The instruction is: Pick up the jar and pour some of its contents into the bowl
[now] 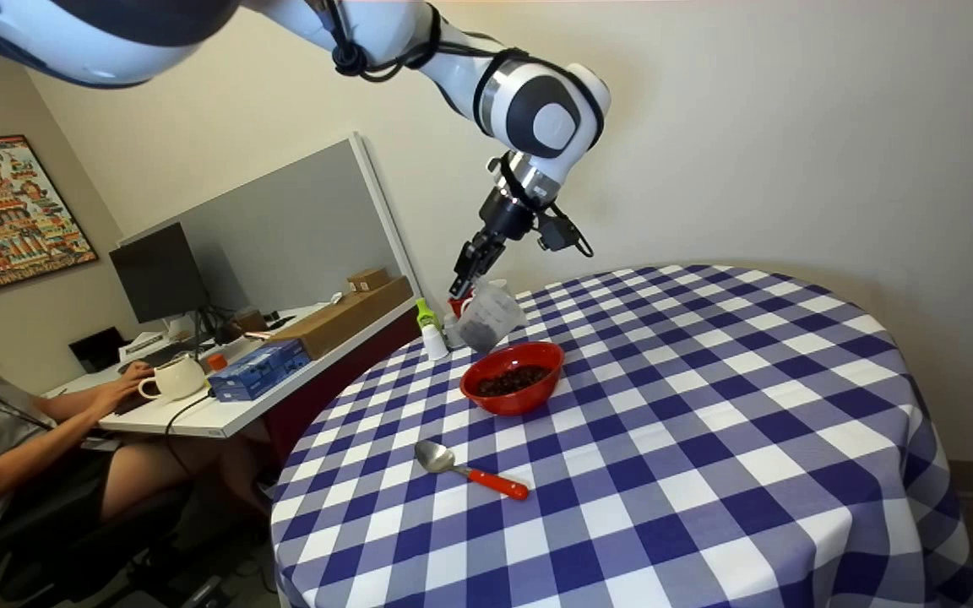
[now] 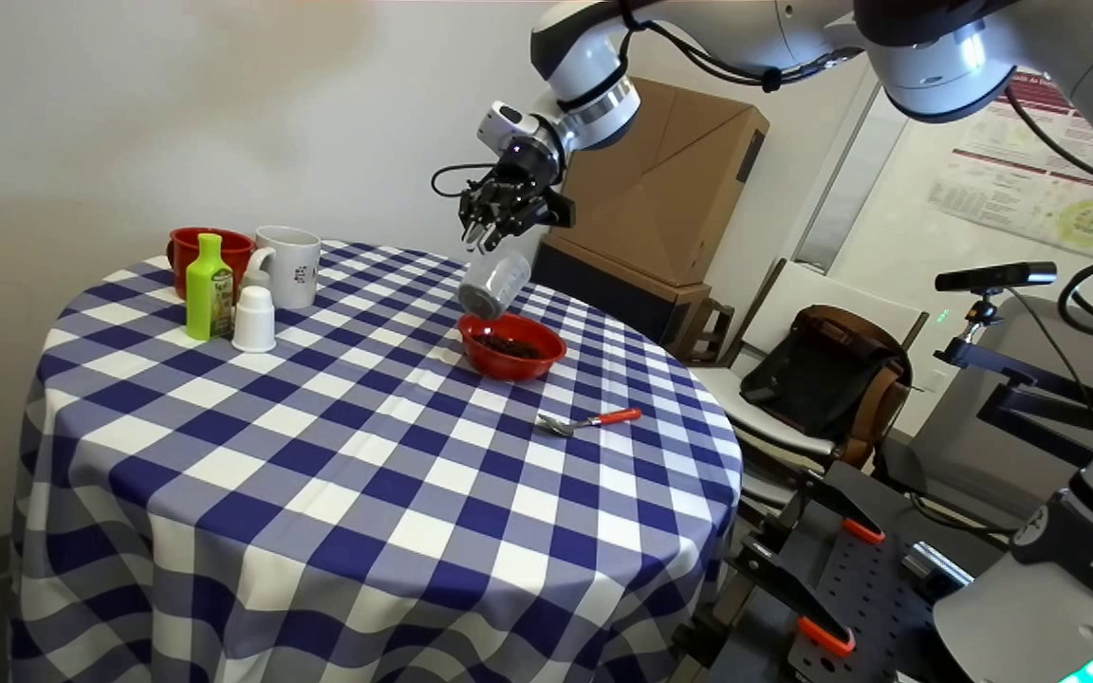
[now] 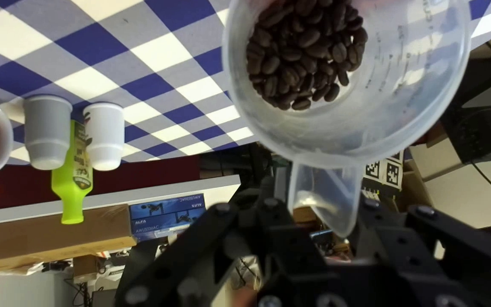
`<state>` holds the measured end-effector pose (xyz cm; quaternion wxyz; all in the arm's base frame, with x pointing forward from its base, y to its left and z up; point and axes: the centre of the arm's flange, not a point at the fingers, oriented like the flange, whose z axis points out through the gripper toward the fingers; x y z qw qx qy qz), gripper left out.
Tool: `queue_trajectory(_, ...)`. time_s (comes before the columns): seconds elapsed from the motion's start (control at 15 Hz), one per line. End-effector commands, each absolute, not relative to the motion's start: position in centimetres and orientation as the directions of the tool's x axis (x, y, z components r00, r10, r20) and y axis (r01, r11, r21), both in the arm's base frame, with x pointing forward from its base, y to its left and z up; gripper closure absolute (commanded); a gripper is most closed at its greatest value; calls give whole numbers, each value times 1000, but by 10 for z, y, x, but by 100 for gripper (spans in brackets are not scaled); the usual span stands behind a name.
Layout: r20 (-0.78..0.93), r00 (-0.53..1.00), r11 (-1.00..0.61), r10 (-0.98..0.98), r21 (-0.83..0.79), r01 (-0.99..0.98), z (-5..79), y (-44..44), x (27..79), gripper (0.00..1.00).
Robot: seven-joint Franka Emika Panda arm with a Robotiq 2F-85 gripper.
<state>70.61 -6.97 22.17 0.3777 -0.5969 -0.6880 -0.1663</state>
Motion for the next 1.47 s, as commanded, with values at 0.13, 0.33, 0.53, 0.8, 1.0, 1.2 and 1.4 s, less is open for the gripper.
queue_trajectory(0.13, 808, 51, 228, 587, -226, 947, 220, -97, 698, 94)
queue_trajectory(0.33, 847, 62, 264, 528, -233, 936, 212, -105, 690, 94)
queue_trajectory(0.53, 876, 51, 306, 480, -221, 926, 205, -107, 681, 94)
queue_trajectory(0.8, 906, 52, 307, 420, -196, 931, 196, -110, 680, 93)
queue_trajectory(1.0, 921, 100, 275, 377, -214, 937, 188, -117, 685, 93)
queue_trajectory(1.2, 930, 147, 261, 338, -242, 935, 179, -121, 684, 93)
queue_trajectory(1.4, 941, 171, 252, 291, -248, 935, 172, -127, 682, 93)
